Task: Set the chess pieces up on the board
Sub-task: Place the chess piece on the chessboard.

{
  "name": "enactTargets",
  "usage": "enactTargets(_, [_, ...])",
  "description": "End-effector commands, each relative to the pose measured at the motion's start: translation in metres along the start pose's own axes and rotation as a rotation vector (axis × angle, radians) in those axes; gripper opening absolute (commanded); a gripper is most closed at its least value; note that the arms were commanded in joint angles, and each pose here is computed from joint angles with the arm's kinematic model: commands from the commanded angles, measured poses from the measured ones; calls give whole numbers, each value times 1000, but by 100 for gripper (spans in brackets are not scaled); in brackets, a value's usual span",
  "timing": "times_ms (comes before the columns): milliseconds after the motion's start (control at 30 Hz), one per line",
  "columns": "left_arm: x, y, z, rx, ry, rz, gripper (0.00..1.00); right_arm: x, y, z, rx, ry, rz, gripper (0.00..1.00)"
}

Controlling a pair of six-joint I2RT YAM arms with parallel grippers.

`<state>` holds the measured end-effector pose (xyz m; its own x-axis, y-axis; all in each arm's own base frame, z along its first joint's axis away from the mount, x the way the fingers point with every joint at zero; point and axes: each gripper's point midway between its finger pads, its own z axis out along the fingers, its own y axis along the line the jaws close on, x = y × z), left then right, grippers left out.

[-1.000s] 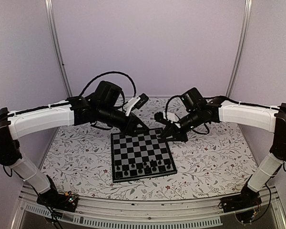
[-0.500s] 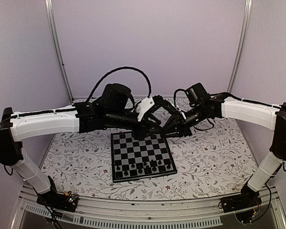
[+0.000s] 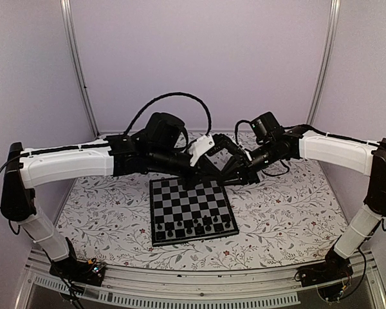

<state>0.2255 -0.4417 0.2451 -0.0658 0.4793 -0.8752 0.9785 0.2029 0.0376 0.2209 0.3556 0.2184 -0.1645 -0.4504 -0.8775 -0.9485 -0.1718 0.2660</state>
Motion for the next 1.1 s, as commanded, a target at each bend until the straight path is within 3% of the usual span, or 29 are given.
enactTargets(0, [2, 2, 2, 0, 30, -8, 4, -5, 5, -1, -23, -13, -5, 15])
enactTargets(167, [-2, 10, -7, -38, 56, -25, 1, 8, -7, -5, 81, 54, -10, 45])
enactTargets(267, [3, 10, -18, -56, 101, -44, 1, 24, -20, -25, 170, 87, -3, 51])
enactTargets(600, [100, -5, -48, -92, 423, -179, 2, 95, -88, -91, 567, 182, 109, 54])
enactTargets(800, [149, -13, -51, -111, 545, -240, 2, 124, -95, -90, 598, 218, 156, 54])
enactTargets(1067, [186, -21, -38, -106, 648, -273, 2, 128, -98, -88, 596, 223, 162, 55])
